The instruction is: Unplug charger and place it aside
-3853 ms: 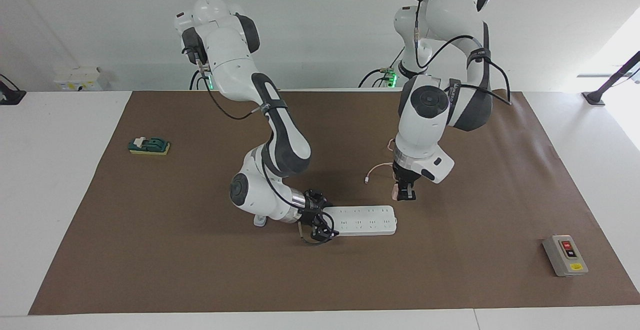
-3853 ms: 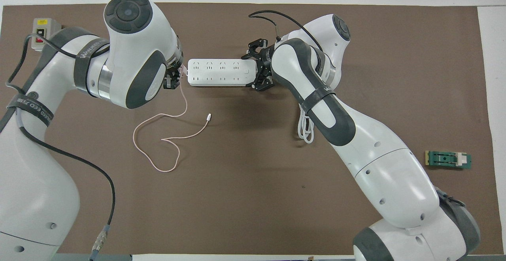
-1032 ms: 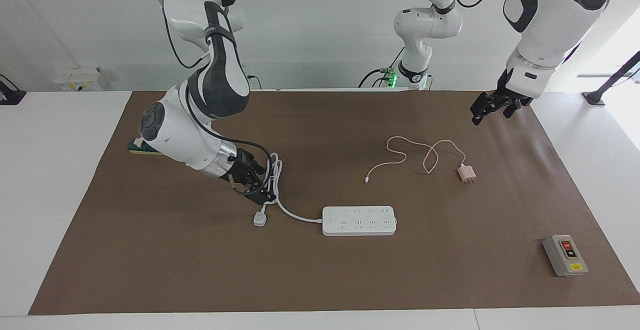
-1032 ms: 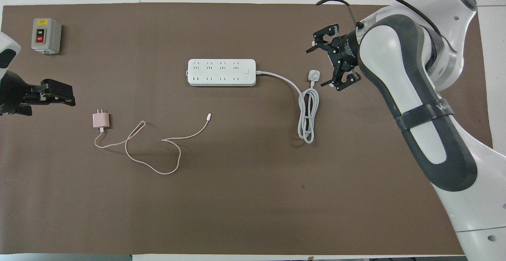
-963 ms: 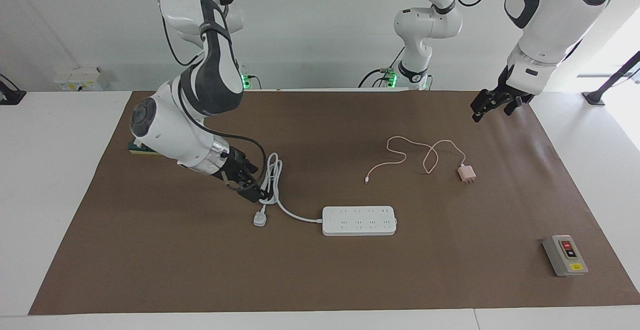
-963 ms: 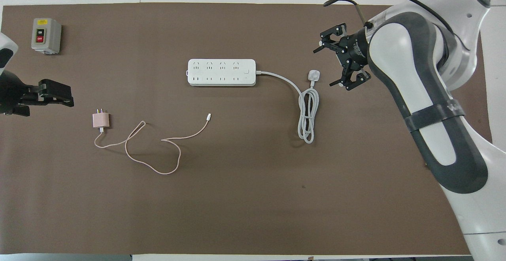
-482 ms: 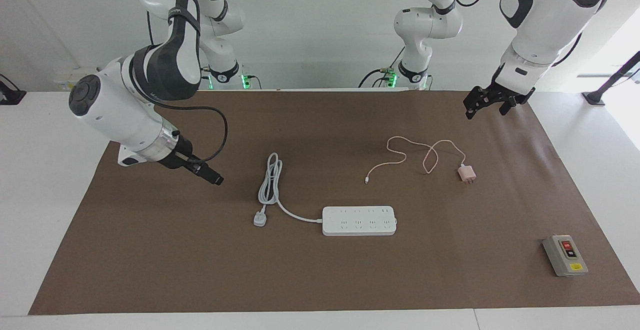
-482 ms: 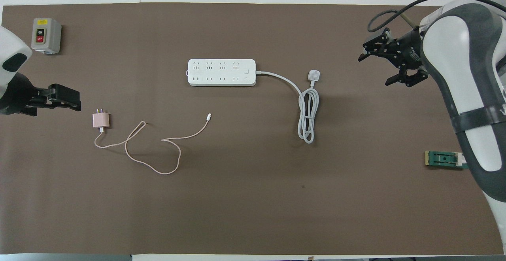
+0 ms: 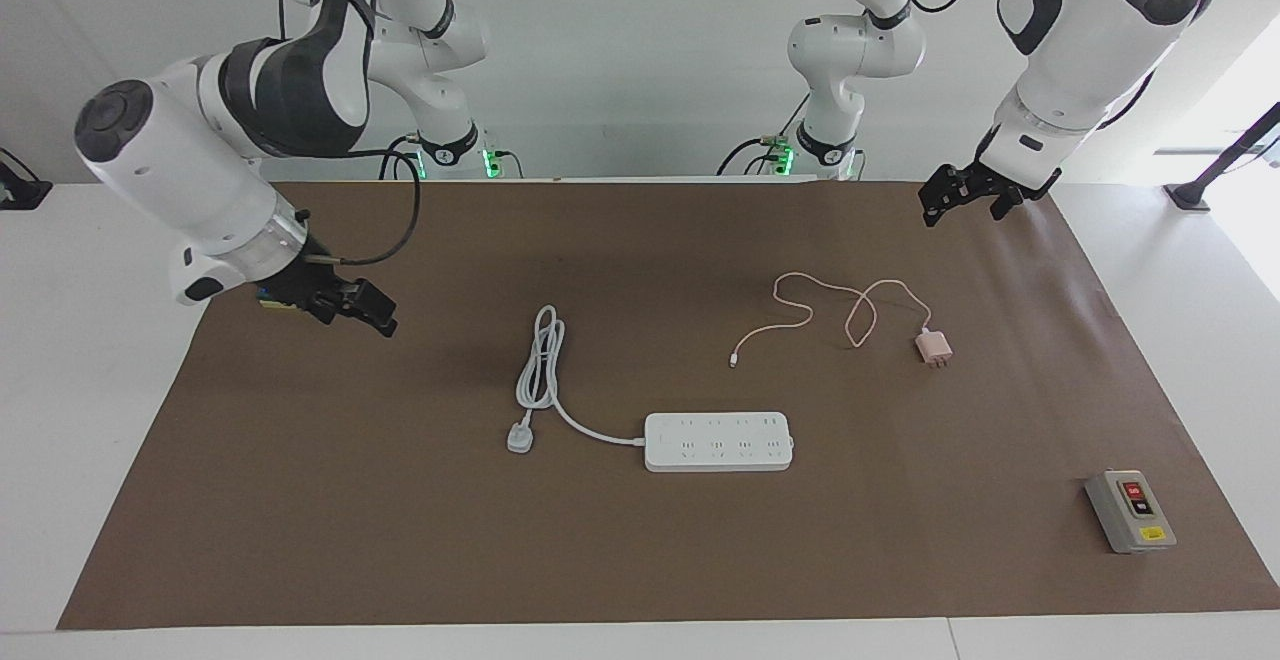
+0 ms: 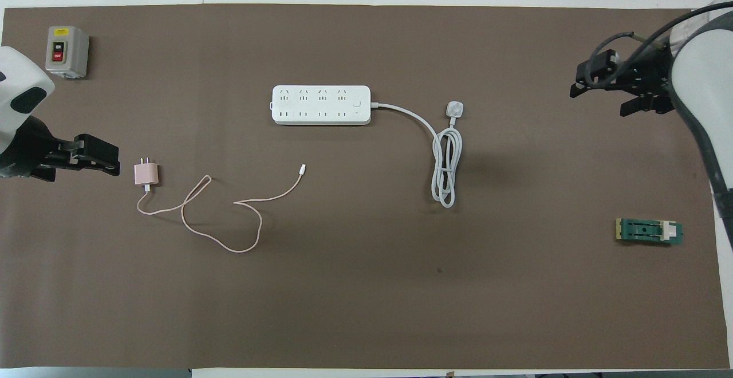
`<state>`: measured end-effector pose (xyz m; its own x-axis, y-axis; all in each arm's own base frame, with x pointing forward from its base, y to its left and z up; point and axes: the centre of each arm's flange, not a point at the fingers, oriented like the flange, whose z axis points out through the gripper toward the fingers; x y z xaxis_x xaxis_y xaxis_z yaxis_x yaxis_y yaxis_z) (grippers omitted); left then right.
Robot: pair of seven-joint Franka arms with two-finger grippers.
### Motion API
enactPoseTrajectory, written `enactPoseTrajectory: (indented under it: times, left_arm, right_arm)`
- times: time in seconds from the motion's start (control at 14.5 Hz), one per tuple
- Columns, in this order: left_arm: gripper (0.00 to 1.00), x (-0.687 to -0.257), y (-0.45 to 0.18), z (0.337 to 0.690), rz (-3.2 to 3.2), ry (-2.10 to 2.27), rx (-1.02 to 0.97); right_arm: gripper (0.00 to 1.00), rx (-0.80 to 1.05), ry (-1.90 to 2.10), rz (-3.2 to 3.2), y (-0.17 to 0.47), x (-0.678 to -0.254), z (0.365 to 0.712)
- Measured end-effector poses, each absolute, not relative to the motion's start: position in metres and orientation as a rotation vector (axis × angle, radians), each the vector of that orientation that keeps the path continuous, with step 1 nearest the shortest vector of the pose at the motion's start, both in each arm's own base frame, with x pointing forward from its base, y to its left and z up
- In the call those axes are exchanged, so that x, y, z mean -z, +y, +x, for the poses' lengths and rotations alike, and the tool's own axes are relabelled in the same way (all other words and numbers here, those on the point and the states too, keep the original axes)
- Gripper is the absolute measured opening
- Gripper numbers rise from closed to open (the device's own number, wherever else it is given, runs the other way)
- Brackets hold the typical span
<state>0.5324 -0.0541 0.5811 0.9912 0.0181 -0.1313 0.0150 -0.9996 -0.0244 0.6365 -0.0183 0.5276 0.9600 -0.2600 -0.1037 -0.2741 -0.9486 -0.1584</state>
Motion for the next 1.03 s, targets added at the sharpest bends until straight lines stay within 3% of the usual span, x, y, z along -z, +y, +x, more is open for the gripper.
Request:
enactPoseTrajectory:
  times: [0.21, 0.48, 1.03]
  left_arm:
    - [1.00, -0.581, -0.054, 0.532, -3.112, -0.025, -0.205]
    - [1.00, -0.587, -0.055, 0.533, -3.115, -0.022, -0.185]
    - [1.00, -0.588, -0.059, 0.533, -3.134, 0.118, -0.187]
  right_arm:
    - [1.00, -0.078, 0.232, -3.020, -0.042, -0.560, 0.619]
    - [1.00, -0.063, 0.065, -3.112, -0.025, -0.610, 0.586]
    - [1.00, -0.110, -0.016, -3.148, -0.034, -0.631, 0.551]
